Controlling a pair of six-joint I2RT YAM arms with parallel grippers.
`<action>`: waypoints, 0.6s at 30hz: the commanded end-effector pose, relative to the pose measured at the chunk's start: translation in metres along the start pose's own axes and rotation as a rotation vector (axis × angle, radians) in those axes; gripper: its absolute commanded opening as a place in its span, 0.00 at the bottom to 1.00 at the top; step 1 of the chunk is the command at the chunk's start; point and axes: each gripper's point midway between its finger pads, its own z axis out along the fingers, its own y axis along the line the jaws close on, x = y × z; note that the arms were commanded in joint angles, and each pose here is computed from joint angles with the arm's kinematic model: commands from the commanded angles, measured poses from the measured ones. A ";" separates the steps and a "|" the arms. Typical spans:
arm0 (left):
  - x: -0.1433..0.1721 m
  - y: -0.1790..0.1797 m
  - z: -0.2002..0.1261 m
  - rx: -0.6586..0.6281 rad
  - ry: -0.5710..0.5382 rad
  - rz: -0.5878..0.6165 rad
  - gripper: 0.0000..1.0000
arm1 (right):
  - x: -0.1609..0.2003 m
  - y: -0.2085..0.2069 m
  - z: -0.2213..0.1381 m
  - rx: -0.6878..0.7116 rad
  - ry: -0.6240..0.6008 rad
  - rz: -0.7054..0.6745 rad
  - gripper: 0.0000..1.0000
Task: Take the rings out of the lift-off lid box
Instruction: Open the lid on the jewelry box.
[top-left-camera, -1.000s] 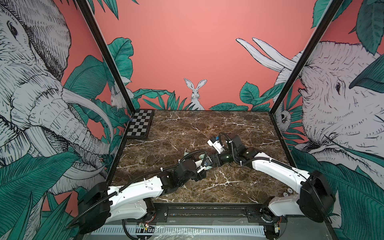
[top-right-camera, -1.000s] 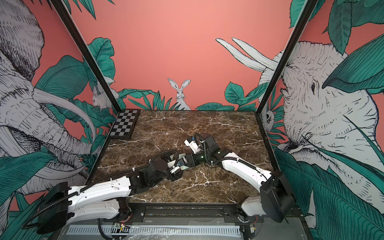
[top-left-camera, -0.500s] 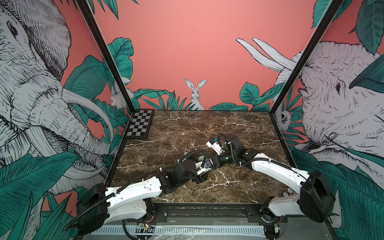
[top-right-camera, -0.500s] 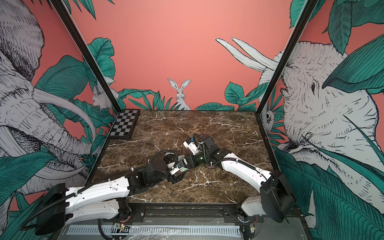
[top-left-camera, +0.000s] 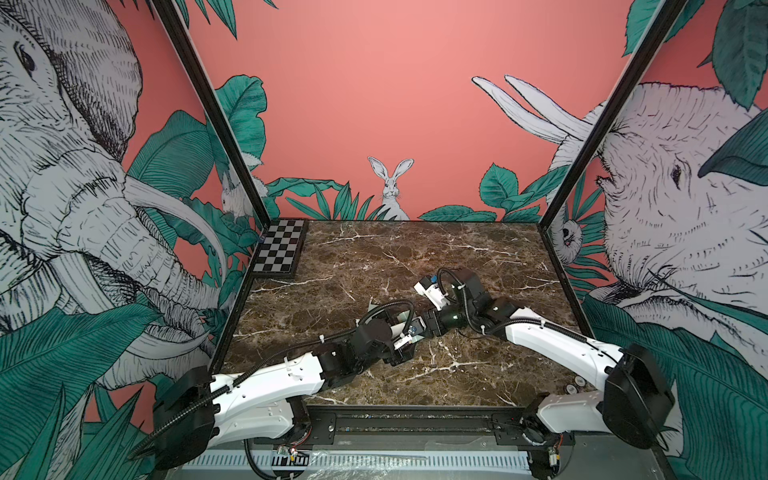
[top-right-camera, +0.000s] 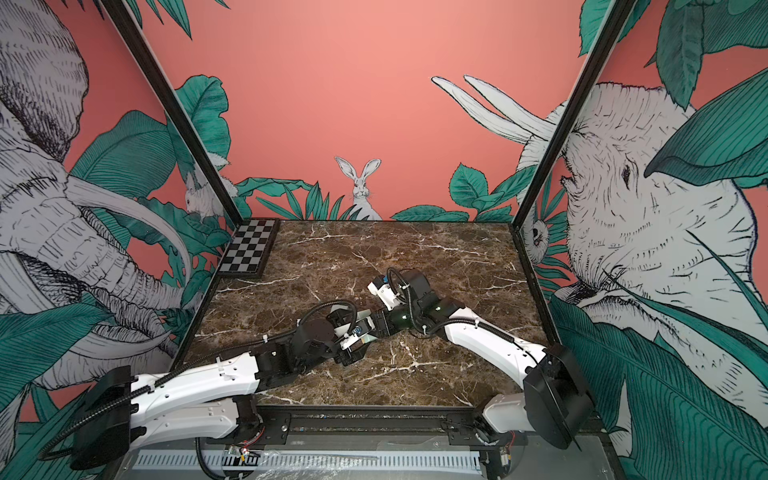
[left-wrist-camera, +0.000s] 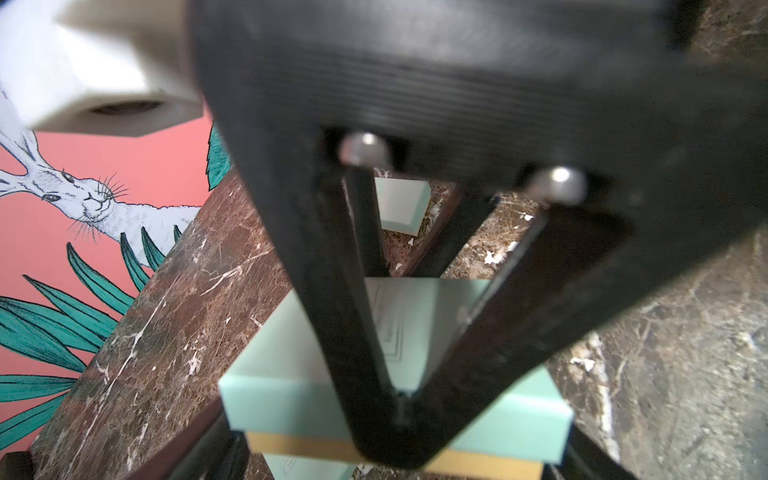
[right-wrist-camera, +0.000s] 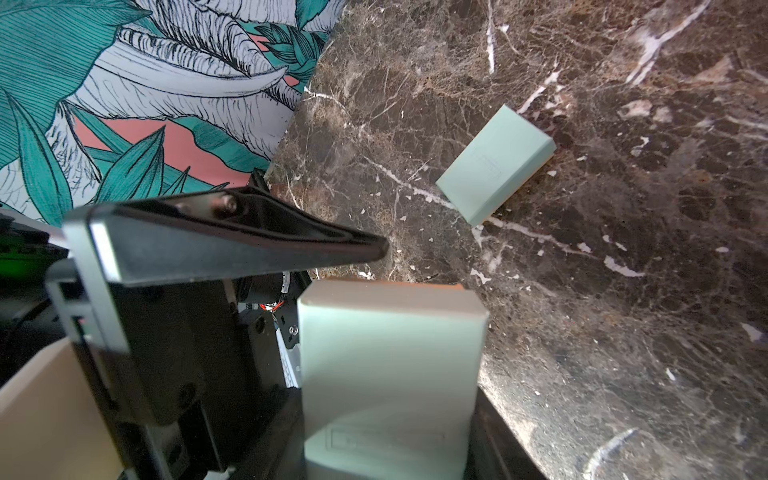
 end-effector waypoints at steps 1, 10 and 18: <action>-0.010 0.011 -0.001 -0.038 -0.013 -0.004 0.90 | -0.004 0.010 -0.004 -0.034 -0.024 -0.045 0.45; -0.009 0.009 0.002 -0.033 -0.008 0.016 0.82 | -0.005 0.014 -0.005 -0.050 -0.028 -0.045 0.45; -0.006 0.013 -0.001 -0.054 0.001 0.042 0.79 | -0.004 0.015 -0.004 -0.062 -0.020 -0.039 0.45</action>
